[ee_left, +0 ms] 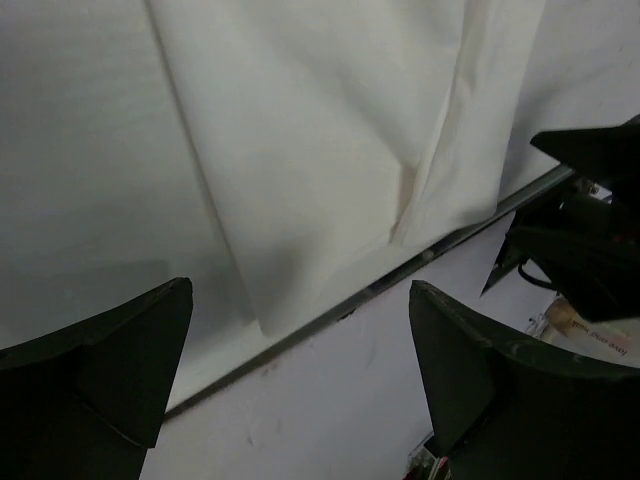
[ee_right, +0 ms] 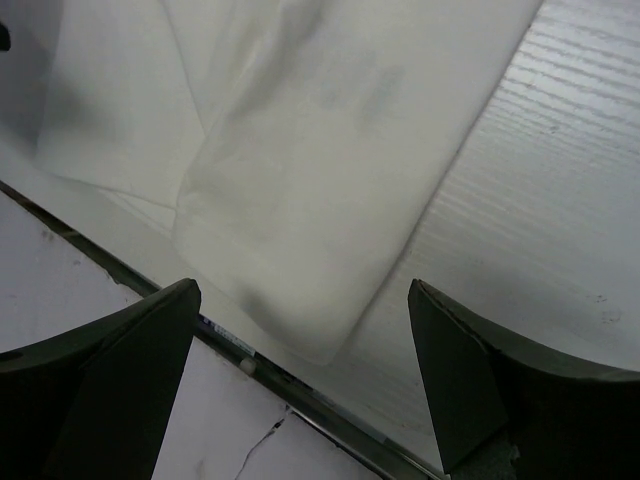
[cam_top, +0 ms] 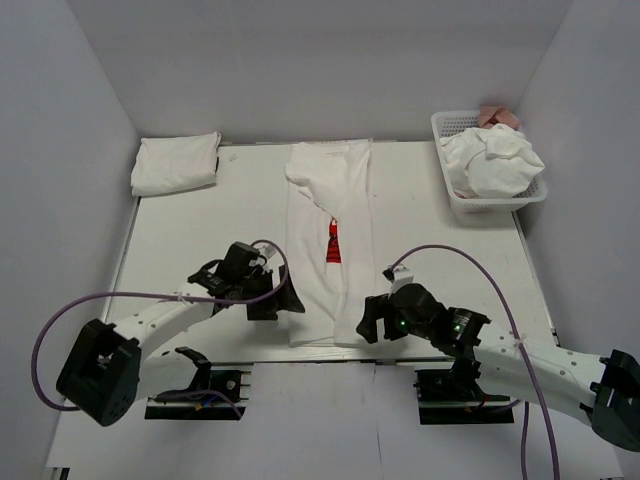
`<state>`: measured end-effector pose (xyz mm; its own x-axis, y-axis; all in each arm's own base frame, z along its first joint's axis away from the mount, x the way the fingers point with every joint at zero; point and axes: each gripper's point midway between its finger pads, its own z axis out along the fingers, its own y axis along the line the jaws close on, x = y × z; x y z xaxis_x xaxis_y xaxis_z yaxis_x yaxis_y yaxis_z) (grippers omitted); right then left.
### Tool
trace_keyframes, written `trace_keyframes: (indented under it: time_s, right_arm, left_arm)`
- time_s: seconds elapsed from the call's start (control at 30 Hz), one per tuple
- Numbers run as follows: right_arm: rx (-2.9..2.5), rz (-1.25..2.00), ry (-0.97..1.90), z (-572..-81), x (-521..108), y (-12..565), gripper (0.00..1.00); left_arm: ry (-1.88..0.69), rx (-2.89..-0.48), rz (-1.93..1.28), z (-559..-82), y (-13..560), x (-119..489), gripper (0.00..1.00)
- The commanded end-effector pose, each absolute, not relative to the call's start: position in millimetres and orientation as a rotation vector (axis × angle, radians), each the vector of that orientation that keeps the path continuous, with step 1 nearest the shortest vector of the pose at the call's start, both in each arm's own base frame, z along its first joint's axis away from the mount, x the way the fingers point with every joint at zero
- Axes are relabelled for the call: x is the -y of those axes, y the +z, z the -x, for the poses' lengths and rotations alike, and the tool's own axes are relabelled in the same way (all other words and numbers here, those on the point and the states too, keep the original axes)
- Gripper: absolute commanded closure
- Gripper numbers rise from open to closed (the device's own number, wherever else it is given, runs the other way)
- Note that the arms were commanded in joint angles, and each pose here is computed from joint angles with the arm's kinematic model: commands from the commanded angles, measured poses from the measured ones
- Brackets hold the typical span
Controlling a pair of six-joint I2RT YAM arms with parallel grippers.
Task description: Fold and stack the t-shirts
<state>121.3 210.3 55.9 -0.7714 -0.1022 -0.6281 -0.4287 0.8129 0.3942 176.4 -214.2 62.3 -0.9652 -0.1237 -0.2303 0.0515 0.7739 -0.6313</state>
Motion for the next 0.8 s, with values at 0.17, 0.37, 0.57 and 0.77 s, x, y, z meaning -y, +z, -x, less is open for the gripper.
trace_keyframes:
  time_s: [0.17, 0.37, 0.57, 0.77]
  right_arm:
    - [-2.458, 0.527, 0.784, -97, -212, 29, 0.10]
    - [-2.507, 0.472, 0.765, -93, -206, 16, 0.10]
    - [-2.539, 0.411, 0.792, -88, -205, 14, 0.16]
    - [-2.569, 0.322, 0.806, -86, -204, 12, 0.32]
  left_arm:
    - [-1.016, -2.844, 0.085, -108, 51, 197, 0.01]
    - [-1.009, -2.893, 0.050, -98, 36, 201, 0.13]
    - [-0.973, -2.918, 0.031, -100, 26, 207, 0.26]
    - [-0.915, -2.958, -0.015, -96, 17, 211, 0.53]
